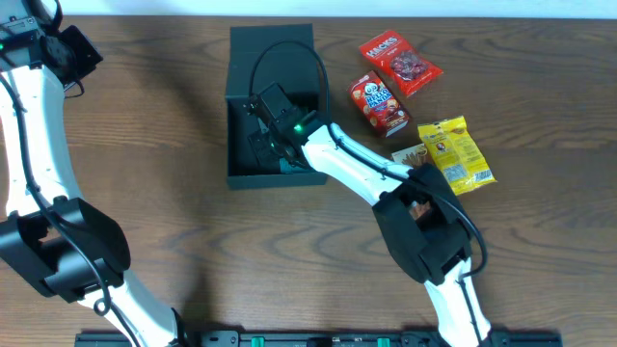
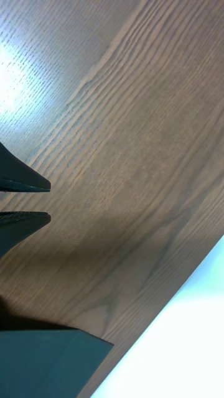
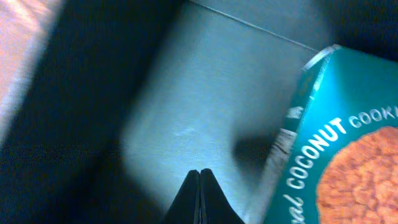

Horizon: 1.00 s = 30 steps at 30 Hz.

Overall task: Pack container
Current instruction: 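Carry the cookie box into the black box and lower it, then release the cookie box upright against the box's right wall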

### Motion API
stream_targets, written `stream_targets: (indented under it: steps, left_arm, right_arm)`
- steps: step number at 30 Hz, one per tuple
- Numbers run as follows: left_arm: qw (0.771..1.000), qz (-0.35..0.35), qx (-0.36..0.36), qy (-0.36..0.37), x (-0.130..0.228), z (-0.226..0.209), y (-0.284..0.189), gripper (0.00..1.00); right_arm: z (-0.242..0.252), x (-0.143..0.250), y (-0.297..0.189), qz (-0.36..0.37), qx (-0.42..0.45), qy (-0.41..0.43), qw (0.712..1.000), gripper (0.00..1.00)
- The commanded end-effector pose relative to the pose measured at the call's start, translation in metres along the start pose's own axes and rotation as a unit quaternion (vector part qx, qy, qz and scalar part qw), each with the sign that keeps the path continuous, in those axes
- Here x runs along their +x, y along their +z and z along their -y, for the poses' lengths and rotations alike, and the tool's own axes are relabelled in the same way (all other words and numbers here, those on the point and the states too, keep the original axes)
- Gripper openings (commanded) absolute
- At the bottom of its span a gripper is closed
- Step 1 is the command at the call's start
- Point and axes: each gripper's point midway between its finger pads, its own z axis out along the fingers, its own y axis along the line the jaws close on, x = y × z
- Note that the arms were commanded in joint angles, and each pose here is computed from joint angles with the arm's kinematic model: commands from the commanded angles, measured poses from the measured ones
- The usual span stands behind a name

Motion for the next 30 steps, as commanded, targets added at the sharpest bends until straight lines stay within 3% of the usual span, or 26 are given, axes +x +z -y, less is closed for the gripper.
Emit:
stream_targets:
  steps: [1,13,24,30]
  left_arm:
    - [1.0,-0.012,-0.001,0.006,0.005,-0.002,0.008,0.13]
    - [1.0,-0.017,0.008,0.006,0.007,0.001,0.008,0.13]
    - [0.999,-0.031,0.005,0.006,0.014,0.0,0.008,0.13]
    - [0.999,-0.05,0.003,0.009,0.026,0.001,0.012,0.12]
  right_arm:
    - [0.015,-0.006,0.0,0.018,0.06,0.015,0.998,0.01]
    - [0.04,0.008,-0.001,0.004,0.119,0.086,0.989,0.01]
    - [0.043,0.004,-0.007,-0.002,0.12,0.072,0.99,0.01]
    - [0.021,-0.033,-0.045,0.045,0.077,0.052,0.995,0.01]
